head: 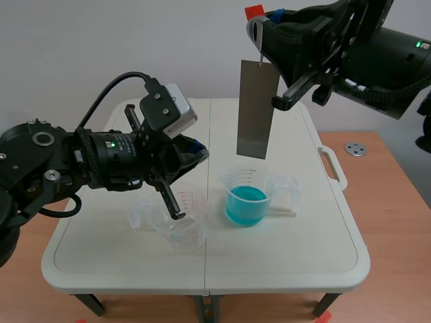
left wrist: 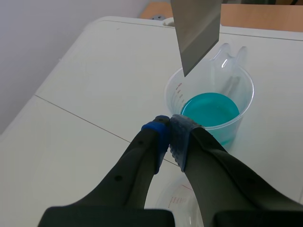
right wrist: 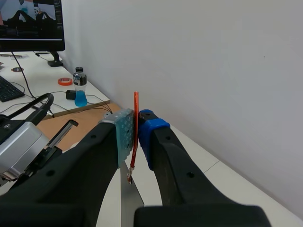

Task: Hold the metal plate by the orange handle, dip it into the blue solution, take it out and point at it, then put the plate back in the beaker on the left.
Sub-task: 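Raise the plate and point at it, then put the plate into the left beaker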

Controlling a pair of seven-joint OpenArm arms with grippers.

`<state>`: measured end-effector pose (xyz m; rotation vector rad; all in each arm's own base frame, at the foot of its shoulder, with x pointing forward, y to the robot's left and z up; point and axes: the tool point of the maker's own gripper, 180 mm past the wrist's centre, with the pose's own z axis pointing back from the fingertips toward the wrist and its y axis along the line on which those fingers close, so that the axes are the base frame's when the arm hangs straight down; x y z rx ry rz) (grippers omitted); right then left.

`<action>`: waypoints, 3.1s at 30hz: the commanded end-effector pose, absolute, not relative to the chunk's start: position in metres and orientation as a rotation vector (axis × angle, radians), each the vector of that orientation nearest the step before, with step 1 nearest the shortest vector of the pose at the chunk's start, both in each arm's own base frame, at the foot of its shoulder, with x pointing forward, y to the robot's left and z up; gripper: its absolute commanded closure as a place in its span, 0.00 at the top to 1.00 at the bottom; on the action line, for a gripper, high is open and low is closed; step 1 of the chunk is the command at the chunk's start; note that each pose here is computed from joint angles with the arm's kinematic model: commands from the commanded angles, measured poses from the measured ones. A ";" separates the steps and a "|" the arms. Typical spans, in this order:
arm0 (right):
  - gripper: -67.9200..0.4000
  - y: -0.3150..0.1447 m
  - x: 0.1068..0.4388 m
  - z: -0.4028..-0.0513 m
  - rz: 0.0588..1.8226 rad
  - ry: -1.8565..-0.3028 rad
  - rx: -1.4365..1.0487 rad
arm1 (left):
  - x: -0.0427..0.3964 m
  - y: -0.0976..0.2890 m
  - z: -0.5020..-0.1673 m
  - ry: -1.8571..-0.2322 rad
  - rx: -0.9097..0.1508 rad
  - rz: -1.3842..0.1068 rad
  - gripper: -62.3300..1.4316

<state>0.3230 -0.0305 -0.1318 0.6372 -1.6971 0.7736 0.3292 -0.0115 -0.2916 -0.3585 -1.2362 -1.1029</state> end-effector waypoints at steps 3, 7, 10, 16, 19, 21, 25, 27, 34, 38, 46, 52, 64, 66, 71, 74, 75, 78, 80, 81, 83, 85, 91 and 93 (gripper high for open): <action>0.02 -0.033 0.321 -0.117 0.785 -1.744 0.642 | 0.334 -0.015 -0.280 -1.275 -0.369 -1.097 0.05; 0.02 -0.033 0.321 -0.117 0.785 -1.744 0.642 | 0.333 -0.013 -0.281 -1.270 -0.365 -1.098 0.05; 0.02 -0.033 0.321 -0.116 0.785 -1.745 0.642 | 0.333 -0.004 -0.287 -1.261 -0.338 -1.085 0.05; 0.02 -0.033 0.321 -0.116 0.785 -1.745 0.642 | 0.327 0.041 -0.297 -1.250 -0.245 -1.040 0.05; 0.02 -0.033 0.321 -0.117 0.785 -1.744 0.641 | 0.326 0.075 -0.293 -1.260 -0.191 -1.000 0.05; 0.02 -0.033 0.321 -0.117 0.785 -1.742 0.640 | 0.324 0.100 -0.290 -1.258 -0.151 -0.963 0.05; 0.02 -0.033 0.321 -0.117 0.786 -1.743 0.640 | 0.315 0.155 -0.285 -1.236 -0.063 -0.893 0.05; 0.02 -0.033 0.321 -0.117 0.786 -1.743 0.640 | 0.308 0.181 -0.283 -1.226 -0.027 -0.860 0.05; 0.02 -0.032 0.322 -0.116 0.785 -1.746 0.642 | 0.263 0.259 -0.293 -1.109 0.103 -0.782 0.05; 0.02 -0.032 0.322 -0.115 0.784 -1.749 0.644 | 0.226 0.282 -0.308 -1.019 0.118 -0.753 0.05; 0.02 -0.017 0.318 -0.112 0.816 -1.746 0.684 | 0.148 0.283 -0.351 -0.811 0.029 -0.732 0.05; 0.02 0.000 0.317 -0.110 0.818 -1.739 0.727 | 0.100 0.265 -0.376 -0.689 -0.074 -0.734 0.05; 0.02 0.042 0.309 -0.114 0.834 -1.691 0.800 | 0.020 0.191 -0.422 -0.516 -0.336 -0.725 0.05; 0.02 0.048 0.308 -0.115 0.838 -1.676 0.813 | 0.009 0.181 -0.426 -0.493 -0.374 -0.725 0.05; 0.02 0.063 0.303 -0.117 0.850 -1.653 0.835 | -0.005 0.167 -0.441 -0.450 -0.416 -0.751 0.05; 0.02 0.072 0.301 -0.119 0.858 -1.636 0.846 | -0.007 0.165 -0.451 -0.431 -0.424 -0.764 0.05; 0.02 0.075 0.300 -0.120 0.862 -1.631 0.849 | -0.007 0.165 -0.455 -0.425 -0.425 -0.765 0.05; 0.02 0.082 0.297 -0.121 0.875 -1.622 0.854 | -0.009 0.169 -0.466 -0.390 -0.419 -0.766 0.05; 0.02 0.086 0.294 -0.120 0.881 -1.620 0.865 | -0.013 0.171 -0.472 -0.368 -0.420 -0.764 0.05; 0.02 0.088 0.293 -0.120 0.883 -1.617 0.871 | -0.015 0.172 -0.475 -0.360 -0.420 -0.762 0.05; 0.02 0.092 0.291 -0.121 0.886 -1.611 0.880 | -0.019 0.173 -0.479 -0.341 -0.422 -0.760 0.05; 0.02 0.095 0.289 -0.122 0.890 -1.604 0.890 | -0.025 0.175 -0.482 -0.322 -0.425 -0.758 0.05; 0.02 0.101 0.282 -0.130 0.886 -1.572 0.903 | -0.035 0.178 -0.489 -0.285 -0.428 -0.753 0.05; 0.02 0.101 0.281 -0.134 0.882 -1.561 0.902 | -0.036 0.179 -0.492 -0.280 -0.426 -0.749 0.05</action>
